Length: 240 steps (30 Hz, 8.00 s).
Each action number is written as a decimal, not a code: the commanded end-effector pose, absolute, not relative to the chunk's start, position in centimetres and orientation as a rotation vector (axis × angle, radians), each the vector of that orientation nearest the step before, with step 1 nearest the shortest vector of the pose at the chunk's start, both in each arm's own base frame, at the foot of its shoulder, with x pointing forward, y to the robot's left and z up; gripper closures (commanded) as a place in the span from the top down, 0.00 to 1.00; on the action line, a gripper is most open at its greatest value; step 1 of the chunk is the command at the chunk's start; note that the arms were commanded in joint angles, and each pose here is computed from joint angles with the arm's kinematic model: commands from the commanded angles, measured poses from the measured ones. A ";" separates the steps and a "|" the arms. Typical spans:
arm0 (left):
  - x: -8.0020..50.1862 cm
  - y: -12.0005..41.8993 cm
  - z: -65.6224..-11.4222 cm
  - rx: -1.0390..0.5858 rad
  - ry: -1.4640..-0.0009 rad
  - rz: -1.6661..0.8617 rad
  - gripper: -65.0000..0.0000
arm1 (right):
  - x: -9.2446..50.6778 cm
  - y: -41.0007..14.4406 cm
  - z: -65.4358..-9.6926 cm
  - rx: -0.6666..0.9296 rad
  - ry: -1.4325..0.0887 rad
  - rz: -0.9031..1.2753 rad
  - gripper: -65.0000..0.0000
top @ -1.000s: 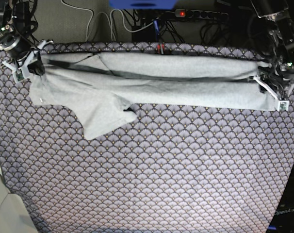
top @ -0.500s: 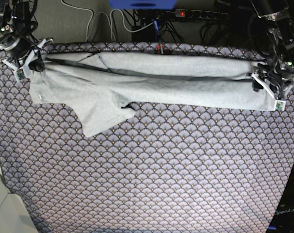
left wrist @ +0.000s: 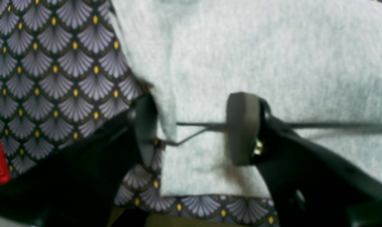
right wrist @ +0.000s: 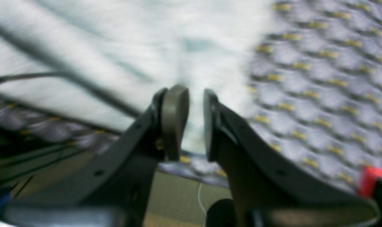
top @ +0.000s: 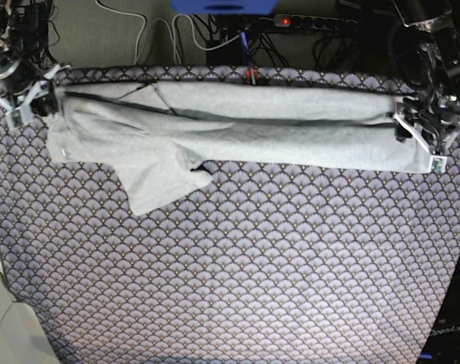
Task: Fold the T-shirt properly
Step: 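Release the folded strip and raise the right gripper, then grasp the loose sleeve end with the right gripper and tuck it onto the strip, then hold the strip ends with both grippers and straighten the strip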
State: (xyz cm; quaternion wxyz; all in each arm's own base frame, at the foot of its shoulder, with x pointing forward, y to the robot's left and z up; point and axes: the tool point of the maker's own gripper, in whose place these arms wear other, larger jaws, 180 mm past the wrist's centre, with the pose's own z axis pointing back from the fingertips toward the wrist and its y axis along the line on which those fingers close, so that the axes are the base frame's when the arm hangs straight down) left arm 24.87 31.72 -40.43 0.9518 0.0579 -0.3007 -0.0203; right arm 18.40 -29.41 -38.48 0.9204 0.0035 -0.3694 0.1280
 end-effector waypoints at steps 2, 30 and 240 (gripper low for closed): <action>25.3 33.5 -38.6 0.157 -0.660 -0.015 0.54 | 19.5 -30.6 -36.7 -0.019 -0.817 0.256 0.21; 21.8 37.3 -37.4 0.122 -0.682 0.190 0.54 | 36.2 -19.2 -36.1 0.165 -0.752 0.504 0.21; 26.8 33.3 -37.3 0.015 -0.723 0.178 0.01 | 20.4 -25.8 -36.9 0.096 -0.701 0.318 0.42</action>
